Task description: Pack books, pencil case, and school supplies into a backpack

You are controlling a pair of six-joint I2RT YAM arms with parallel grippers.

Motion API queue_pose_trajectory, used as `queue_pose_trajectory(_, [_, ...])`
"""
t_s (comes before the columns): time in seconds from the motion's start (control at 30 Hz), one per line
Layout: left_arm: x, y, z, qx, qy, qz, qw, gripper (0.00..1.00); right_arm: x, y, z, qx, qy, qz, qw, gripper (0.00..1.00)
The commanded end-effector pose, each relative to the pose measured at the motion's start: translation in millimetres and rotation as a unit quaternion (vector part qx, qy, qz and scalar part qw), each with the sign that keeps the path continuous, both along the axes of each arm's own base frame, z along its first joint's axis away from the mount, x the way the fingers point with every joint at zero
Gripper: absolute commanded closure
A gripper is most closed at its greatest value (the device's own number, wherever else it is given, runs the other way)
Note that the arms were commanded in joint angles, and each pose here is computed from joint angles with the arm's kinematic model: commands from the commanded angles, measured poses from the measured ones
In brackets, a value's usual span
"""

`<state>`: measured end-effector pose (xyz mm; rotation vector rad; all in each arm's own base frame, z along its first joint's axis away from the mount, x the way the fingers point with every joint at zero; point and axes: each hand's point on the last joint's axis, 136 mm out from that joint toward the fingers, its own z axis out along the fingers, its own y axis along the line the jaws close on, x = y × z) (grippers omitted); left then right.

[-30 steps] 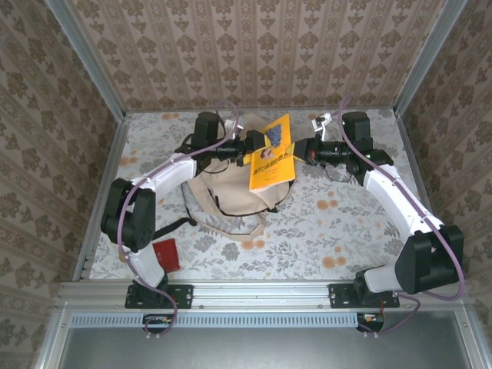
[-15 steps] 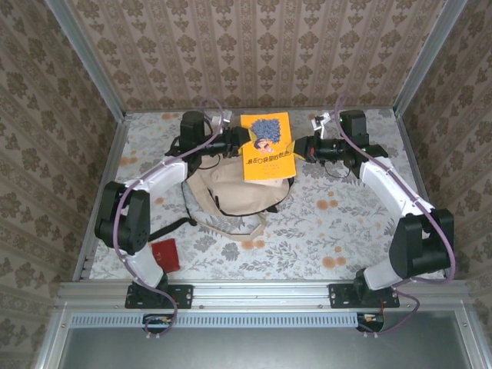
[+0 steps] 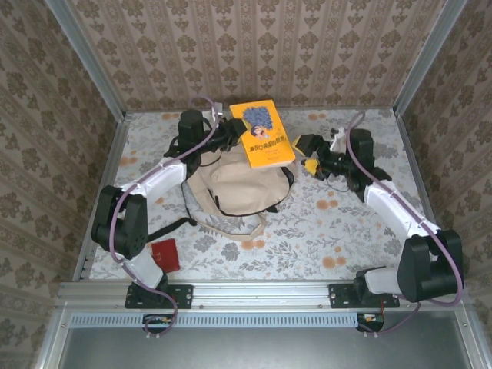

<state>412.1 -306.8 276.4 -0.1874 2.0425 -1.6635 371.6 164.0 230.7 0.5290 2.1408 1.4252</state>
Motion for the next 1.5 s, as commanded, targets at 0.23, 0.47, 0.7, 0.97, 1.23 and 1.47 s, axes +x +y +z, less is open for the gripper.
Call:
queue_pose_trajectory(0.23, [24.2,-23.1,72.8,-0.111,-0.065,0.094,0.987,0.91,24.0,69.0,51.2,0.195,-0.016,-0.041,0.980,0.00])
queue_pose_trajectory(0.47, [24.7,-27.6,65.9,-0.122,-0.048,0.102,0.986,0.91,44.6,56.6,60.3,0.228,-0.040,-0.107,0.967,0.06])
queue_pose_trajectory(0.7, [25.4,-18.7,60.7,-0.124,-0.046,0.116,0.984,0.91,39.8,42.7,51.1,0.225,-0.039,-0.143,0.963,0.30])
queue_pose_trajectory(0.97, [21.3,-12.2,54.6,-0.116,-0.043,0.114,0.986,0.88,44.5,39.3,41.7,0.213,-0.037,-0.156,0.964,0.77])
queue_pose_trajectory(1.23, [-5.1,13.1,-15.0,0.019,0.008,0.117,0.993,0.31,32.1,17.0,31.5,0.094,-0.053,-0.164,0.981,0.99])
queue_pose_trajectory(1.47, [-58.3,48.8,-84.0,0.327,-0.003,0.058,0.943,0.24,-1.3,-27.7,16.6,-0.076,-0.065,-0.168,0.981,0.99])
